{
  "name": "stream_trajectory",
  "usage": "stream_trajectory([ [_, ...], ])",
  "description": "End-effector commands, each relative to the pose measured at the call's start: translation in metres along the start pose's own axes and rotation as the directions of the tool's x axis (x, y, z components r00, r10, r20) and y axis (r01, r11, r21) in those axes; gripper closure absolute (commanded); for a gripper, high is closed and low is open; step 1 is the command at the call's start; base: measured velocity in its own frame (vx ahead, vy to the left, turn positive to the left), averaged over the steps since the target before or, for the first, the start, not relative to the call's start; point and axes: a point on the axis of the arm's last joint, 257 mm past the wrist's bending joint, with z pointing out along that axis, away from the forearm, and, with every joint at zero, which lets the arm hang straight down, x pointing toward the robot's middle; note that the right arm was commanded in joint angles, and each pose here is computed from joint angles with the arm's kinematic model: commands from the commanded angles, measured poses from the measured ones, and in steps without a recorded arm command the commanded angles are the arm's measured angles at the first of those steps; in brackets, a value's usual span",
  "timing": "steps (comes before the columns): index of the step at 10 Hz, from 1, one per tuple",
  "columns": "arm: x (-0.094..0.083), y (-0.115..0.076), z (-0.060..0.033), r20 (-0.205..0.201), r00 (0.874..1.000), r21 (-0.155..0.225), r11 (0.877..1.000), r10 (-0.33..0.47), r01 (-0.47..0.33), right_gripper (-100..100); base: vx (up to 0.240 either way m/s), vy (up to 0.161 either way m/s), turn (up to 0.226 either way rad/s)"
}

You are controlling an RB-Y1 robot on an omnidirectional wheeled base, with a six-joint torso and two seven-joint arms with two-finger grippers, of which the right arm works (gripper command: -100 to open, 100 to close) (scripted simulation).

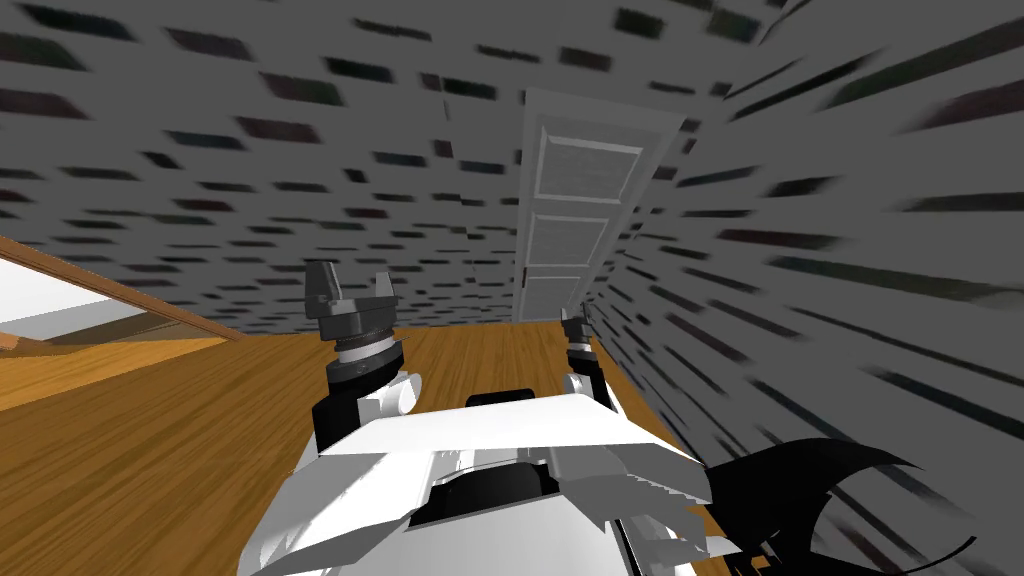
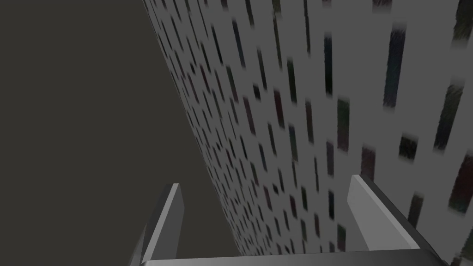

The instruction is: Pull the door open

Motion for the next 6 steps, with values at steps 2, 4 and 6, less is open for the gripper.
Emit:
stream_trajectory([
  [2,-0.012,-0.011,-0.0062,0.028,0.997,0.013,0.998,0.069,-0.069,-100,0.095,-0.023,0.154],
  [4,-0.022,-0.020,-0.0103,0.050,0.992,0.020,0.992,0.120,-0.121,-100,0.086,-0.020,0.153],
  [6,-0.032,-0.029,-0.0149,0.076,0.982,0.025,0.984,0.172,-0.174,-100,0.097,-0.041,0.156],
])
